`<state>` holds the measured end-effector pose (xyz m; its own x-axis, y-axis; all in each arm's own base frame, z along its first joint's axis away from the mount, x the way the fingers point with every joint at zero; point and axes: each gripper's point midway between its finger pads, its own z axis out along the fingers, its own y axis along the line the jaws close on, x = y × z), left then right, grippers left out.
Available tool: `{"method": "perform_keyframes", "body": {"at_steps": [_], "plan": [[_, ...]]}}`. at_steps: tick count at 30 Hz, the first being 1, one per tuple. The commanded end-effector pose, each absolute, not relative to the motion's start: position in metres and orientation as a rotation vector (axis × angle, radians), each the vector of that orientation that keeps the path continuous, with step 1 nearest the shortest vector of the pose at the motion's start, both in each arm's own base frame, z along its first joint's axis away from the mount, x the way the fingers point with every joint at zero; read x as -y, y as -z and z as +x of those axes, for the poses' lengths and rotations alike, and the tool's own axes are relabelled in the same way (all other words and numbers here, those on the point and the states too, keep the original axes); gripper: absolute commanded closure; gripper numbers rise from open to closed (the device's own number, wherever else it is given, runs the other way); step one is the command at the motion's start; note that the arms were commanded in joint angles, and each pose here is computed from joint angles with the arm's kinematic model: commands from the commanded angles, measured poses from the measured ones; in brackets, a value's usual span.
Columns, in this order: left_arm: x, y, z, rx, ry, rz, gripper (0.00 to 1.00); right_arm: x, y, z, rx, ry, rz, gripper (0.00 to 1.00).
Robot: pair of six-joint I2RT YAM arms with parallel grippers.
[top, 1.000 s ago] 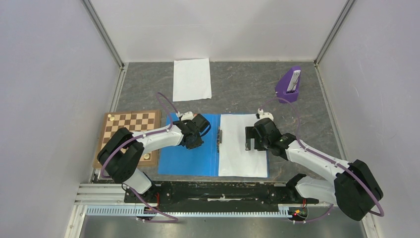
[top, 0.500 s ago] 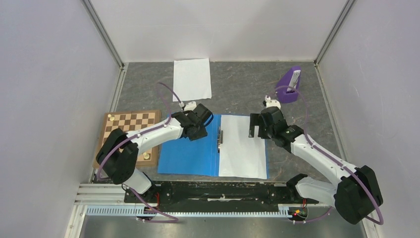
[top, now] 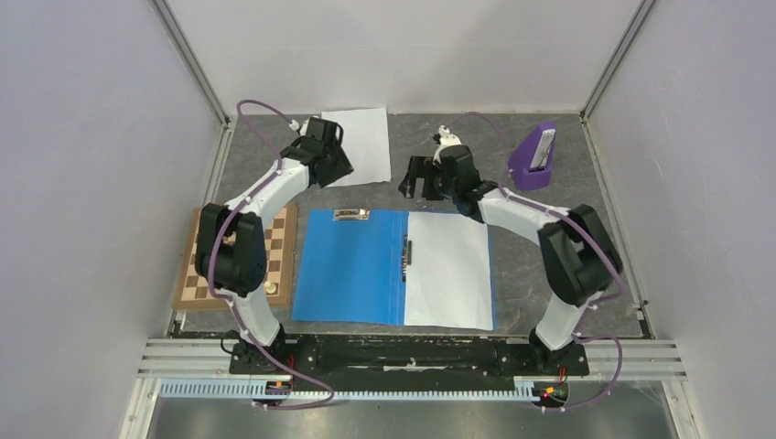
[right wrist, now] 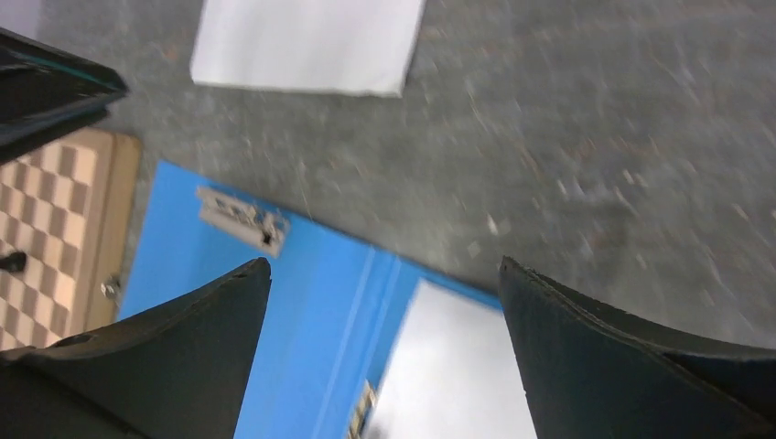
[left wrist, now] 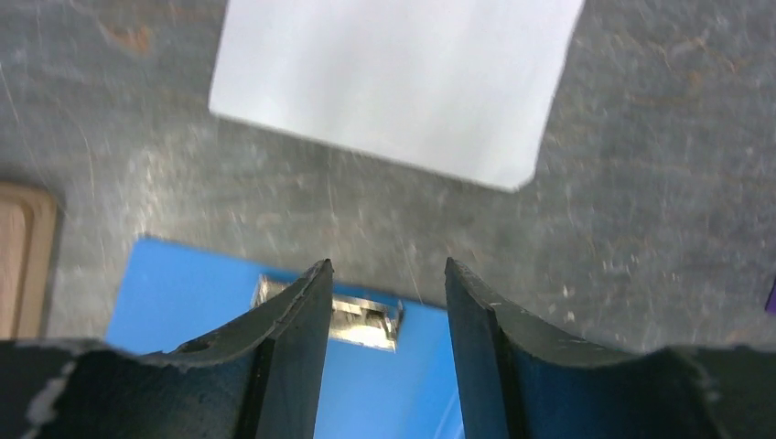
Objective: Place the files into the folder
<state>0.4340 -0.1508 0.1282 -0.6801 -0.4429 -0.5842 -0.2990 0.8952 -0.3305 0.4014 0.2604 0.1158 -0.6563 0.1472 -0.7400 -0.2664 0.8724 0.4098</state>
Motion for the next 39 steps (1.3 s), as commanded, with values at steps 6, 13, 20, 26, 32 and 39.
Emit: {"method": "perform_keyframes", "body": {"at_steps": [6,13,20,26,32,39], "plan": [[0.107,-0.101,0.519,-2.325,0.334,-0.587,0.44,-0.326,-0.123,0.487,-2.033,-0.810,-0.089,0.02],[0.092,-0.061,0.548,-2.356,0.297,-0.653,0.45,-0.341,-0.091,0.525,-2.036,-0.799,-0.073,0.02],[0.087,-0.036,0.551,-2.397,0.243,-0.746,0.46,-0.355,-0.058,0.544,-2.062,-0.823,-0.045,0.02],[0.088,-0.013,0.538,-2.487,0.194,-0.817,0.48,-0.378,-0.046,0.545,-2.071,-0.922,-0.017,0.02],[0.092,-0.006,0.530,-2.534,0.204,-0.844,0.49,-0.396,-0.054,0.535,-2.058,-1.096,0.033,0.02],[0.098,-0.007,0.525,-2.553,0.227,-0.834,0.49,-0.410,-0.075,0.534,-2.031,-1.220,0.056,0.02]]}}
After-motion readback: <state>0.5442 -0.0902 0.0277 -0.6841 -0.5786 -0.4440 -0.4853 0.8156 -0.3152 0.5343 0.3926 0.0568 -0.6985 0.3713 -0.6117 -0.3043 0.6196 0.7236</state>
